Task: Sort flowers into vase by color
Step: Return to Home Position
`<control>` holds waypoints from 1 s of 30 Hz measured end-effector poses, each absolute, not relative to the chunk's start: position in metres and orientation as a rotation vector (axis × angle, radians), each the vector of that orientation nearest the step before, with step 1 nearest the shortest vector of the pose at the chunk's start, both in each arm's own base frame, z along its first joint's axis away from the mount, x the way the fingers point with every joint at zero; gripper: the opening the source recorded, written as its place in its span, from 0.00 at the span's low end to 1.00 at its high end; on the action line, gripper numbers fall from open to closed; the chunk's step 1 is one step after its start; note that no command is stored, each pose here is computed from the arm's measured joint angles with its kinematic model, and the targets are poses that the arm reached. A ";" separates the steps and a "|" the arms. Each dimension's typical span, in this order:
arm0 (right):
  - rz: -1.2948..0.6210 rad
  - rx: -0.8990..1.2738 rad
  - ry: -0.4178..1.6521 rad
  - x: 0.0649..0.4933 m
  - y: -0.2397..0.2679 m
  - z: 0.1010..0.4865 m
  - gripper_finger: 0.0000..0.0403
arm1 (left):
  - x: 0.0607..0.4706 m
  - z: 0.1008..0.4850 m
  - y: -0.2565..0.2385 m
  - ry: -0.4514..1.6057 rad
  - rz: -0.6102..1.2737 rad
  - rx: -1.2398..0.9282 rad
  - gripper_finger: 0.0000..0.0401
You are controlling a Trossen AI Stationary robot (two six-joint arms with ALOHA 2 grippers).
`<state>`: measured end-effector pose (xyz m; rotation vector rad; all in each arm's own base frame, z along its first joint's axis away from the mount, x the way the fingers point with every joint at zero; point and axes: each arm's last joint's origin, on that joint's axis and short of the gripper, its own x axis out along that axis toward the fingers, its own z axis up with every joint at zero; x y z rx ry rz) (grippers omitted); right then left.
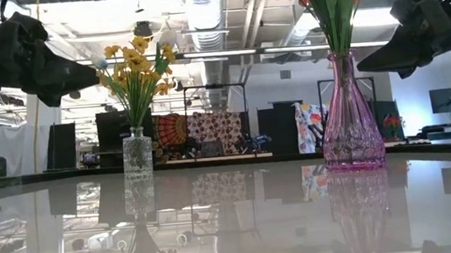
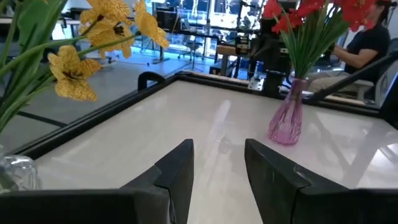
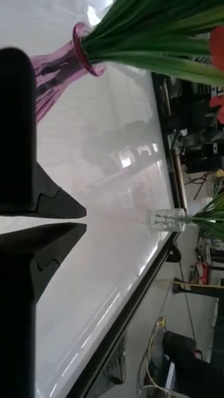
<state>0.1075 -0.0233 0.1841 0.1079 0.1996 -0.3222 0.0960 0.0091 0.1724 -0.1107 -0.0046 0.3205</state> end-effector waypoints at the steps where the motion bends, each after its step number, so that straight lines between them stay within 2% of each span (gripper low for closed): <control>1: -0.322 0.108 0.202 0.108 -0.023 0.184 0.13 | 0.096 0.172 0.009 -0.005 0.321 -0.112 0.33; 30: -0.320 0.109 0.208 0.108 -0.023 0.183 0.14 | 0.096 0.172 0.009 -0.006 0.321 -0.113 0.33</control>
